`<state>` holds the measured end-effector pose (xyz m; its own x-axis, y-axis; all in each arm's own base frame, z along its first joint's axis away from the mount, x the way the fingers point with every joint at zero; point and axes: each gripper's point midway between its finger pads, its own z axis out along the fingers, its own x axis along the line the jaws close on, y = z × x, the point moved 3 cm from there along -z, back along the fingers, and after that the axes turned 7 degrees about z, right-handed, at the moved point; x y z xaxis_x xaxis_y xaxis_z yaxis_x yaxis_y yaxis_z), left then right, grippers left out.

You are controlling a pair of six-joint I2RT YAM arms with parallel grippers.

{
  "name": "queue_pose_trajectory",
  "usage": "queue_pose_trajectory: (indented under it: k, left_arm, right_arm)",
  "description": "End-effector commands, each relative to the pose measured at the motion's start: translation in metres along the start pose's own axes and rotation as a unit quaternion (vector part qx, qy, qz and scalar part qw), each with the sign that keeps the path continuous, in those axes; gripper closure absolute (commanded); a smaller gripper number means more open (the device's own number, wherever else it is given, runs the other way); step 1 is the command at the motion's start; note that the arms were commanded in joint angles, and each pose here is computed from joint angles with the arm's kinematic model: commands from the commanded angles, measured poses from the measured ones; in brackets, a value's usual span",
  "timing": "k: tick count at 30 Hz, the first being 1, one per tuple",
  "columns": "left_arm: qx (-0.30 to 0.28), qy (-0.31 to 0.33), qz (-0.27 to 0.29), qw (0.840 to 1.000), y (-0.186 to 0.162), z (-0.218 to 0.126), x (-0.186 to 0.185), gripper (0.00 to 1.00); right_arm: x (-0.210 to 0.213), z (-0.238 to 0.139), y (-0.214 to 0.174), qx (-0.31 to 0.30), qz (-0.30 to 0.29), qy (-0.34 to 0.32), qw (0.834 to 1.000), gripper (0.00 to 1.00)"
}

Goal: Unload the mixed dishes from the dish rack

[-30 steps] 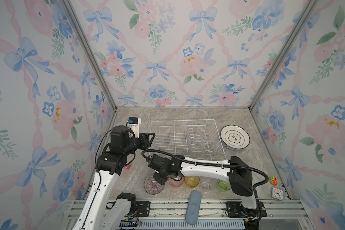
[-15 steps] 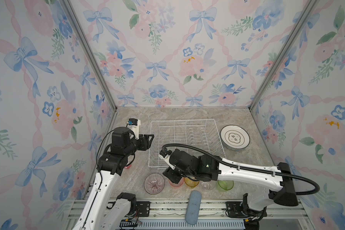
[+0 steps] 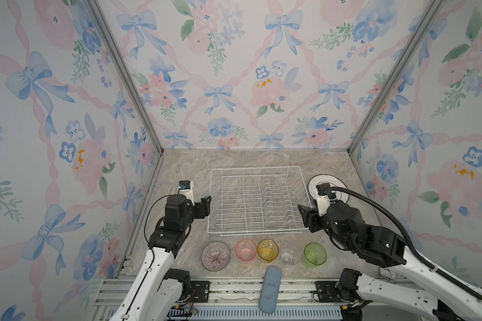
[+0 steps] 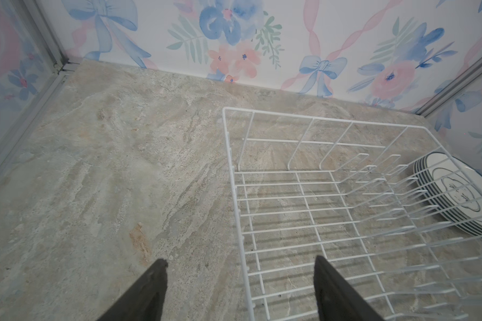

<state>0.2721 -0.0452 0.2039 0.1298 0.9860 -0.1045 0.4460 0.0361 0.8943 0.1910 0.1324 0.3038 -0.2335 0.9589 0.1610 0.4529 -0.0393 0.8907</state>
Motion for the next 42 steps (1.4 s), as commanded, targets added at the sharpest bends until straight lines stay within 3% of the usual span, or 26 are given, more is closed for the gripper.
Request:
queue_pose_trajectory:
  k: [1, 10, 13, 20, 26, 29, 35, 42]
  left_arm:
    - [-0.083, 0.035, -0.007, 0.996, 0.007, 0.010, 0.013, 0.20]
    - [-0.105, 0.146, 0.070, 0.981, -0.024, 0.035, 0.047, 0.13]
    - [-0.147, 0.156, 0.099, 0.972, -0.020, 0.036, 0.049, 0.10]
    - [-0.147, 0.165, 0.137, 0.966, -0.035, 0.063, 0.055, 0.04]
    - [-0.133, 0.155, 0.137, 0.969, -0.040, 0.092, 0.055, 0.07]
    - [-0.137, 0.170, 0.101, 0.971, -0.047, 0.089, 0.070, 0.04]
    - [-0.142, 0.162, 0.110, 0.970, -0.046, 0.089, 0.067, 0.02]
    - [-0.135, 0.152, 0.120, 0.972, -0.045, 0.094, 0.063, 0.02]
  right_arm:
    - [-0.036, -0.007, -0.003, -0.032, 0.023, -0.058, 0.997, 0.35]
    - [-0.053, 0.003, -0.019, -0.017, 0.004, -0.094, 0.995, 0.34]
    - [-0.049, 0.013, -0.020, -0.008, -0.008, -0.098, 0.995, 0.34]
    - [-0.052, 0.033, -0.021, -0.009, -0.017, -0.116, 0.993, 0.32]
    - [-0.088, 0.043, -0.024, -0.047, 0.005, -0.174, 0.984, 0.32]
    - [-0.113, 0.046, -0.027, -0.068, 0.025, -0.212, 0.975, 0.31]
    - [-0.158, 0.063, -0.042, -0.089, 0.050, -0.268, 0.958, 0.25]
    - [-0.196, 0.103, -0.071, -0.141, 0.096, -0.252, 0.953, 0.18]
